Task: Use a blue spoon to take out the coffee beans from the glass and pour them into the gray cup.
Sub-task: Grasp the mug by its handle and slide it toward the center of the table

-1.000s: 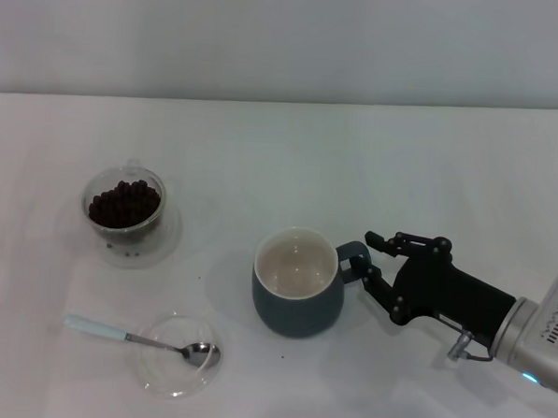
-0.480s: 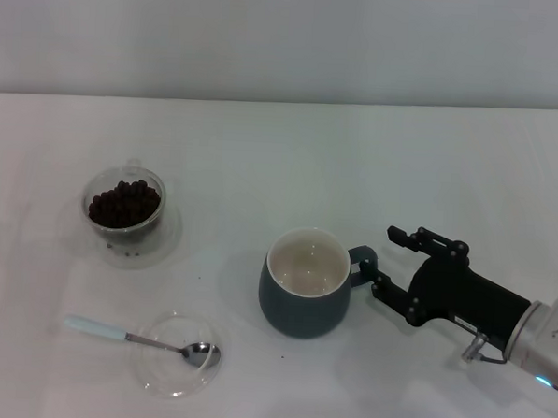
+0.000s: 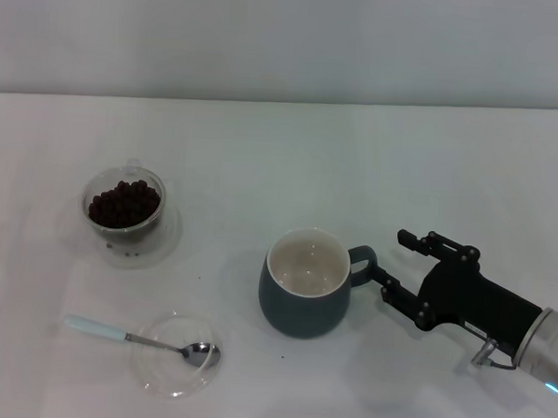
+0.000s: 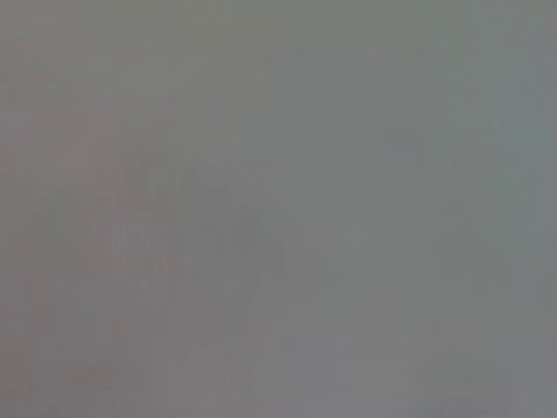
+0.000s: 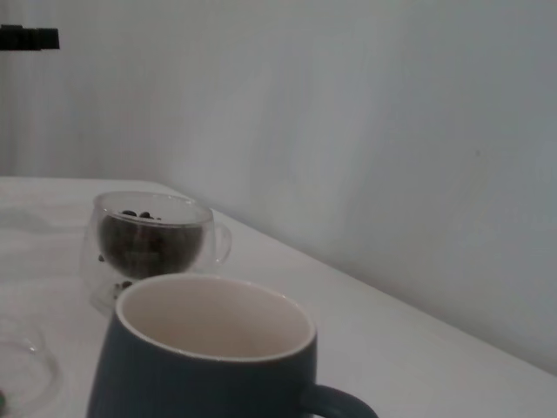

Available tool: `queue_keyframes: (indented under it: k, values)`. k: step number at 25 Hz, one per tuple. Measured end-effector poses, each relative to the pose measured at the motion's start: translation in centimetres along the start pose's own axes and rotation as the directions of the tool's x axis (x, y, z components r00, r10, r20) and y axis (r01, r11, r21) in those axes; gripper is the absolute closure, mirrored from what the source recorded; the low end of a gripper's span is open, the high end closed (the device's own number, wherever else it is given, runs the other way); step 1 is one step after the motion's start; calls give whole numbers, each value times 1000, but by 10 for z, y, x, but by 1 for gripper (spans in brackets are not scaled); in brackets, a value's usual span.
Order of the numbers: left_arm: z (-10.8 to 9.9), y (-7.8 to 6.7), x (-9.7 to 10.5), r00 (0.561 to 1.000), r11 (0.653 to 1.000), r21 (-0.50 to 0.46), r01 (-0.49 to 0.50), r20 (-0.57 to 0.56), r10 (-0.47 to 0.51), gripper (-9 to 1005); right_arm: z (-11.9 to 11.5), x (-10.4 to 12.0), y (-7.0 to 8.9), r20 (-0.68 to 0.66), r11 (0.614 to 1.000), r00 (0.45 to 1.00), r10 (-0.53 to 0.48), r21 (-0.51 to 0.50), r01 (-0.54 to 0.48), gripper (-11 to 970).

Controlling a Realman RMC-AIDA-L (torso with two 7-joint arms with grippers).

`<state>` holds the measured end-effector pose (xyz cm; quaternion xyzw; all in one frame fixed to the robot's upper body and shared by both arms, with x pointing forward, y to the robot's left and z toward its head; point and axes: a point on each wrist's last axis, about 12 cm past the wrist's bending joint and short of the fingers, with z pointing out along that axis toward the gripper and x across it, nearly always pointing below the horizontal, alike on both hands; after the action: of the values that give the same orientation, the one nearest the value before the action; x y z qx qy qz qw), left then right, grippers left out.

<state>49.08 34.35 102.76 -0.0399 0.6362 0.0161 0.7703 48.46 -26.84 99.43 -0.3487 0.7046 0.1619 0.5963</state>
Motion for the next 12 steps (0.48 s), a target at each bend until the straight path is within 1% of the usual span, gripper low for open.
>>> queue_keyframes:
  k: [7, 12]
  values:
    - [1, -1, 0, 1000, 1000, 2, 2, 0, -2, 106, -9, -2, 2, 44, 1000, 999, 4, -12, -4, 357]
    - [0, 0, 0, 1000, 1000, 0, 1, -2, -1, 106, -14, 1, 1, 34, 1000, 999, 3, -17, -3, 357]
